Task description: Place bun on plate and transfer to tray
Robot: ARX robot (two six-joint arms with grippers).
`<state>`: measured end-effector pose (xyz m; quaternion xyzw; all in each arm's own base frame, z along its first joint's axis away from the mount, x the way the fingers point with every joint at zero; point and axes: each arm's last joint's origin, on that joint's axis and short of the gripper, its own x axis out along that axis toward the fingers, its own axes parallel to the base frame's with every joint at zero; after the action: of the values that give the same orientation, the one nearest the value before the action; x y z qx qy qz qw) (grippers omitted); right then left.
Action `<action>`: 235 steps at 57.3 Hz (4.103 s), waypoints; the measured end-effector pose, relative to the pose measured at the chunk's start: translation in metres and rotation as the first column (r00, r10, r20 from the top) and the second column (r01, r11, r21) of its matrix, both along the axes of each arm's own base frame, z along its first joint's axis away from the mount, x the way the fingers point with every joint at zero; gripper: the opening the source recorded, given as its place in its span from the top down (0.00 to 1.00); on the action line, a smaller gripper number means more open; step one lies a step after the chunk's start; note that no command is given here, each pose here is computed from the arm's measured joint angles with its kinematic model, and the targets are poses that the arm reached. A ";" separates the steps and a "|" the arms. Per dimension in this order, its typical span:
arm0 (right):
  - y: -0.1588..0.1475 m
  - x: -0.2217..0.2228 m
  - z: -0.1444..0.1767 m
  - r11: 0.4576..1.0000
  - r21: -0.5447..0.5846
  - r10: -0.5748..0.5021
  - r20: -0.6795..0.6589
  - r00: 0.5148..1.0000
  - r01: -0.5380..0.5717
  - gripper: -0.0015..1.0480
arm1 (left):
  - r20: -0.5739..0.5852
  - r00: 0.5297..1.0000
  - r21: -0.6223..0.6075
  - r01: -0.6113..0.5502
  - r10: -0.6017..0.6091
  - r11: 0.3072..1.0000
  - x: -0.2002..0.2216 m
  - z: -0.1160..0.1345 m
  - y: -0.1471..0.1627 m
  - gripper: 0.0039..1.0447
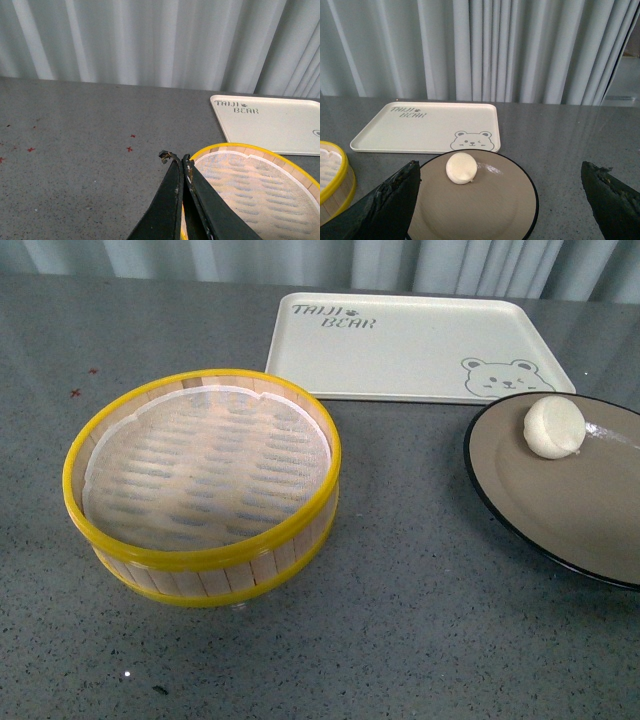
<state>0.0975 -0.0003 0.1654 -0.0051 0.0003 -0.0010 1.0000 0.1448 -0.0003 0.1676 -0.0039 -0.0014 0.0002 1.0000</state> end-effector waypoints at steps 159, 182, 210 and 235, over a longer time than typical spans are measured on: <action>-0.105 0.141 -0.019 0.935 0.311 0.114 -0.721 0.683 0.172 0.09 | 0.020 1.000 0.003 0.002 -0.002 1.000 -0.049 0.005 0.000 0.06; -0.116 0.193 -0.073 0.773 0.586 0.402 -0.749 0.527 0.243 0.09 | 0.020 1.000 0.003 0.002 -0.002 1.000 -0.049 0.005 0.000 0.06; -0.111 0.220 -0.092 0.700 0.619 0.441 -0.767 0.466 0.357 0.33 | 0.021 1.000 0.003 0.002 -0.002 1.000 -0.049 0.005 0.000 0.06; -0.110 0.226 -0.085 0.619 0.681 0.496 -0.725 0.478 0.391 0.95 | 0.021 1.000 0.003 0.002 -0.002 1.000 -0.049 0.005 0.000 0.06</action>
<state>0.3232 -0.1107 0.0802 0.4305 0.5103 0.0373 0.7436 0.0962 -0.0002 0.1722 -0.0024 -0.0117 -0.0010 0.9999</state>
